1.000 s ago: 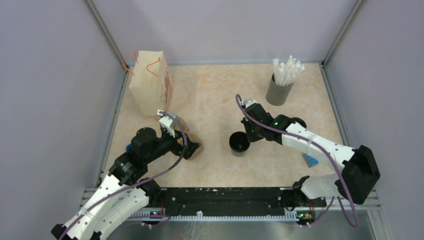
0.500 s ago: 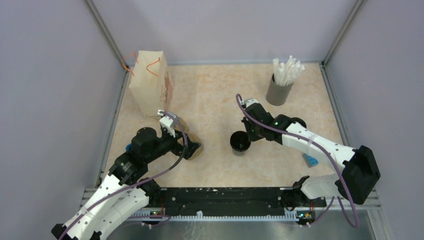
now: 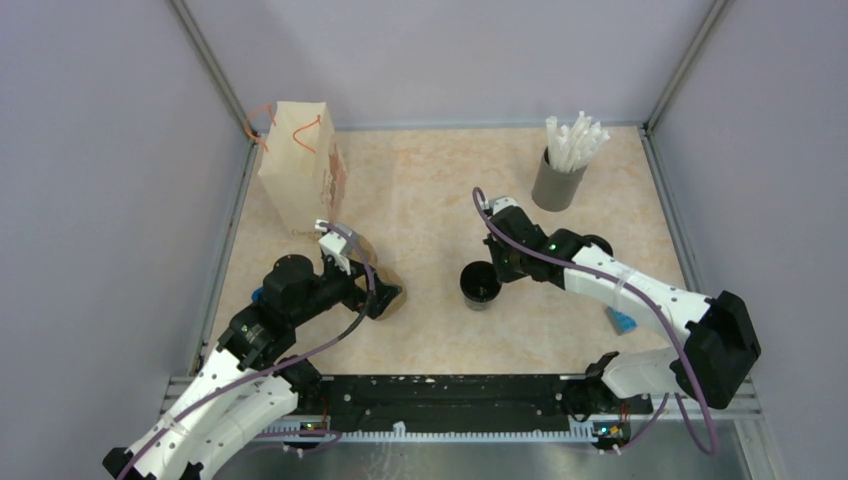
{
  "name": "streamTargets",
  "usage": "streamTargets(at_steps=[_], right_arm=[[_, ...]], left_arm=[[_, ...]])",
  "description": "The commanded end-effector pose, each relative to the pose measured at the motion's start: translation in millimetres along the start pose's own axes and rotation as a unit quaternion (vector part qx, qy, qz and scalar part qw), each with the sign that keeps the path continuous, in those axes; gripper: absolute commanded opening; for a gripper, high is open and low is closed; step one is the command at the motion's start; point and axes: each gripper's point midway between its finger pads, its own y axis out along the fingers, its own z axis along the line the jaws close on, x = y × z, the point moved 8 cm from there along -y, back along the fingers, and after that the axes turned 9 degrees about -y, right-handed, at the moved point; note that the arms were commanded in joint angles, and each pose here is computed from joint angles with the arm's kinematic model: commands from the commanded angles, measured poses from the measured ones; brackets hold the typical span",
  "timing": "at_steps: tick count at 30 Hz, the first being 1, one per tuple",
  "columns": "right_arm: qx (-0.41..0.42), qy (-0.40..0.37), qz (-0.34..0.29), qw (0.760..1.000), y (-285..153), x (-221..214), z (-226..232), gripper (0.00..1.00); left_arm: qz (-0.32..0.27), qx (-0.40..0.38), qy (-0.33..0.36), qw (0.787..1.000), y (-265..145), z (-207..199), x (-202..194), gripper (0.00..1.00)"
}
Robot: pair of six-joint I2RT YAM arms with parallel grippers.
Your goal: Pack the takeout coffee
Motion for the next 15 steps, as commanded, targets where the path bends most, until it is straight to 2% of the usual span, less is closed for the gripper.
streamTargets(at_steps=[1,10,15], right_arm=[[0.010,0.010,-0.053,0.998,-18,21,2,0.00],[0.022,0.036,-0.101,0.994,-39,33,1,0.00],[0.016,0.048,-0.103,0.993,-35,30,0,0.00]], left_arm=[[-0.012,-0.011,-0.003,1.000,2,-3,5,0.99],[-0.009,-0.012,-0.005,1.000,3,-3,4,0.99],[-0.008,-0.015,-0.004,1.000,3,-3,4,0.99]])
